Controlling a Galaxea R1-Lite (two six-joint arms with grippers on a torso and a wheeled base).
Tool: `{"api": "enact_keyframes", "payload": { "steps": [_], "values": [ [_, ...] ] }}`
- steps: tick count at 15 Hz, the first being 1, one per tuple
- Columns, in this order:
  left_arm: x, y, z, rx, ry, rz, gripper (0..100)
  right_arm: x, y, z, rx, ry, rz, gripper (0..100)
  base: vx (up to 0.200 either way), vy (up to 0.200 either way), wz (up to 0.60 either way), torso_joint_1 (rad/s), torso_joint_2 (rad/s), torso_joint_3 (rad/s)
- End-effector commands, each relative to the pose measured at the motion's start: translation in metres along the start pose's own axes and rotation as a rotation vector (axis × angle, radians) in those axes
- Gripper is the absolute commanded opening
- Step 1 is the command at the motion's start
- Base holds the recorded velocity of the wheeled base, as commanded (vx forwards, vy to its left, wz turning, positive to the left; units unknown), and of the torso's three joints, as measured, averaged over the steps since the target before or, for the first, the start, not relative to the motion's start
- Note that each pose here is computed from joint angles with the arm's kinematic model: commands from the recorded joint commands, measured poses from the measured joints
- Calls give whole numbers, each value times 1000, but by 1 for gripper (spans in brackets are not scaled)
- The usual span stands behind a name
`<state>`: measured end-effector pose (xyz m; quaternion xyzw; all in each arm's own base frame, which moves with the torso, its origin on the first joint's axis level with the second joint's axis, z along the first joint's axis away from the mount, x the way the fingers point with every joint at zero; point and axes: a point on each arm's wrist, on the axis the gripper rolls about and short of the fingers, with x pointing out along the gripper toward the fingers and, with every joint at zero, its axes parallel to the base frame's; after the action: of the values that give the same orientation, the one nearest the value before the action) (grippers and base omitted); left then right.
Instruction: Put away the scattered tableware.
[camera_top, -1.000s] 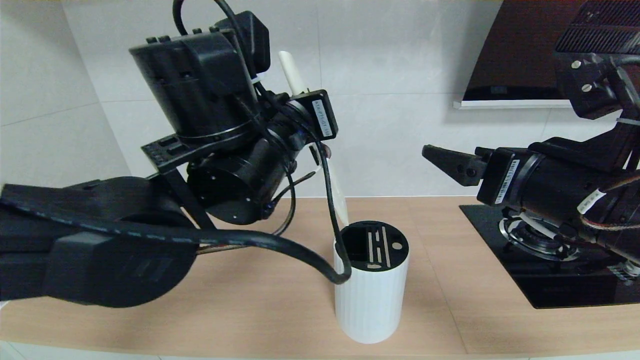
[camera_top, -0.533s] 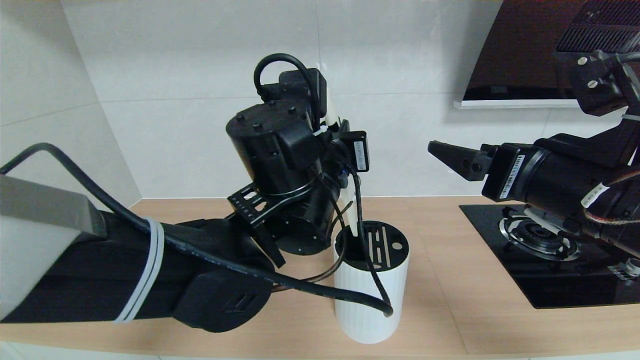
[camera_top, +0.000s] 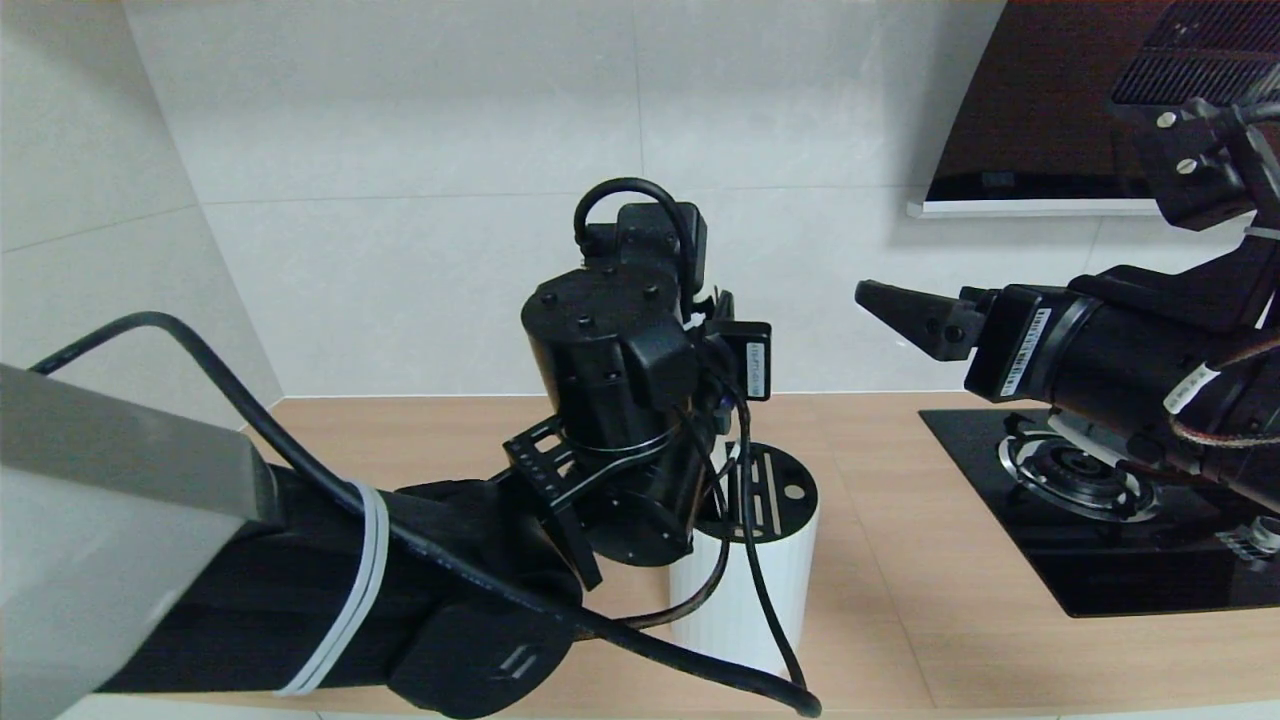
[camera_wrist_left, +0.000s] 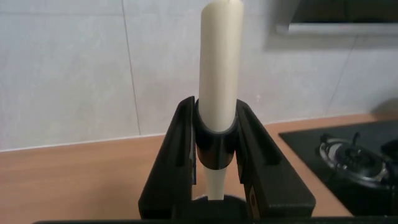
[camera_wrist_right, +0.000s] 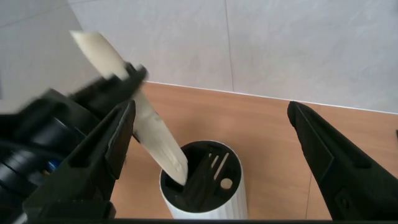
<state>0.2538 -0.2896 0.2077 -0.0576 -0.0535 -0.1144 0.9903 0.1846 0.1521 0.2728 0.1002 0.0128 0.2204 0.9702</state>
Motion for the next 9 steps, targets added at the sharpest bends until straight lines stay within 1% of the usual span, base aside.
{"api": "enact_keyframes", "payload": {
  "steps": [1,5,7,9],
  "values": [
    [2,-2,-10,14,20,-2,0,0,0,0,0,2,1,100,0,0,0,0,0,0],
    [5,-4,-24,28,45,8,0,1,0,-2,-1,6,0,100,0,0,0,0,0,0],
    [6,-5,-27,28,51,8,0,1,0,-2,-2,8,2,100,0,0,0,0,0,0],
    [8,-6,-38,41,73,8,0,1,0,-2,-2,9,1,100,0,0,0,0,0,0]
  ]
}}
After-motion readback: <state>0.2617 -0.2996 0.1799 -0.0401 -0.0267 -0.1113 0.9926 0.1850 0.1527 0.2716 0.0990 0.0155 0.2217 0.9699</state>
